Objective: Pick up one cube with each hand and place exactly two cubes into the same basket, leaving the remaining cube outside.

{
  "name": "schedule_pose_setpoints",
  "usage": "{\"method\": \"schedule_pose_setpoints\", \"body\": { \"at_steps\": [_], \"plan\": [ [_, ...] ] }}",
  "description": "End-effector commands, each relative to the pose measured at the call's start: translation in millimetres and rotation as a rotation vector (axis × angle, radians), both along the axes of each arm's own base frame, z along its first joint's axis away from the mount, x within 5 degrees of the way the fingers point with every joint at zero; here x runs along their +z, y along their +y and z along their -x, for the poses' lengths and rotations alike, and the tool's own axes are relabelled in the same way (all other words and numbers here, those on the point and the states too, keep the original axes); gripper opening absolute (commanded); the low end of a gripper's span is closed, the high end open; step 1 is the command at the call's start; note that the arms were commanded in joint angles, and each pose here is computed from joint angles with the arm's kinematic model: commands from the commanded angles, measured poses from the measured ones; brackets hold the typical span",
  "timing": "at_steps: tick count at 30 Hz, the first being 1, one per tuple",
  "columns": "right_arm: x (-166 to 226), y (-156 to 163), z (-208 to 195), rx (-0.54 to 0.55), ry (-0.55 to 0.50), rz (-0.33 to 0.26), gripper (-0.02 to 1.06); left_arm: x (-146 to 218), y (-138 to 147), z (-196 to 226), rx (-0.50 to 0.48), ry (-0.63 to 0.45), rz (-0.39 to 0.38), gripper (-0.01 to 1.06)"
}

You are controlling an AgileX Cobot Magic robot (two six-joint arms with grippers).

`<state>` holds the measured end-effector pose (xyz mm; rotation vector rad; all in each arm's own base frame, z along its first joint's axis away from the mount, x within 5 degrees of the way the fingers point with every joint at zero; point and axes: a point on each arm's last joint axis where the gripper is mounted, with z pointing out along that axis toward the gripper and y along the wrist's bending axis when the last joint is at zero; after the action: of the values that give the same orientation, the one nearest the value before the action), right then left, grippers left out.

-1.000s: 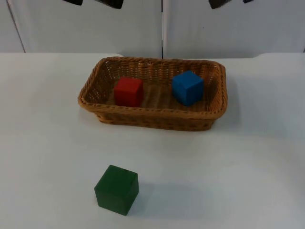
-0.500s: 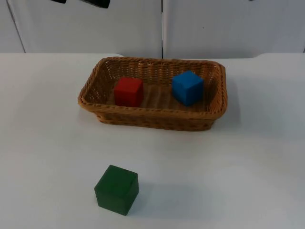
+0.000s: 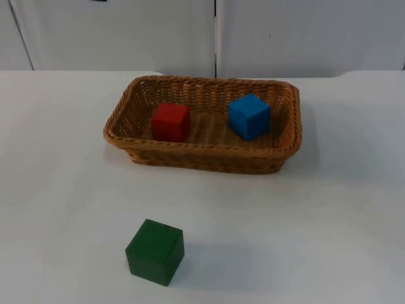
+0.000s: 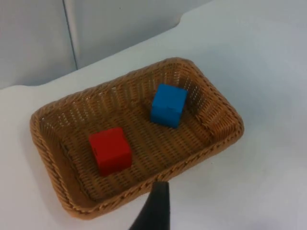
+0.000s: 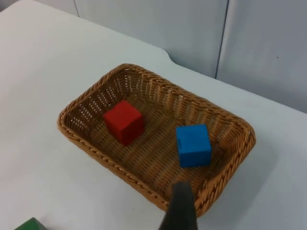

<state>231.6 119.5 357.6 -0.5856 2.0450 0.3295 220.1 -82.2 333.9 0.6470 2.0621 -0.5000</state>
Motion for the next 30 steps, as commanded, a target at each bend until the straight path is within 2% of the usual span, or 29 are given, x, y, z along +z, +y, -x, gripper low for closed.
{"method": "schedule_pose_setpoints", "body": {
  "at_steps": [1,15,24,30],
  "plan": [
    [2.3,-4.1,8.6,0.003,-0.021,-0.004,0.63,1.3,2.4,10.8,0.016,-0.011,0.021,0.82],
    [0.8,-27.0,56.9,0.002,-0.078,-0.033,0.63,2.2,10.7,57.8,0.023,-0.044,0.049,0.82],
    [-4.0,-46.7,99.5,0.006,-0.137,-0.064,0.63,21.5,18.9,91.7,0.046,-0.138,0.065,0.82],
    [-6.5,-58.4,125.4,0.012,-0.177,-0.082,0.63,27.5,22.3,112.1,0.038,-0.164,0.067,0.82]
  ]
}}
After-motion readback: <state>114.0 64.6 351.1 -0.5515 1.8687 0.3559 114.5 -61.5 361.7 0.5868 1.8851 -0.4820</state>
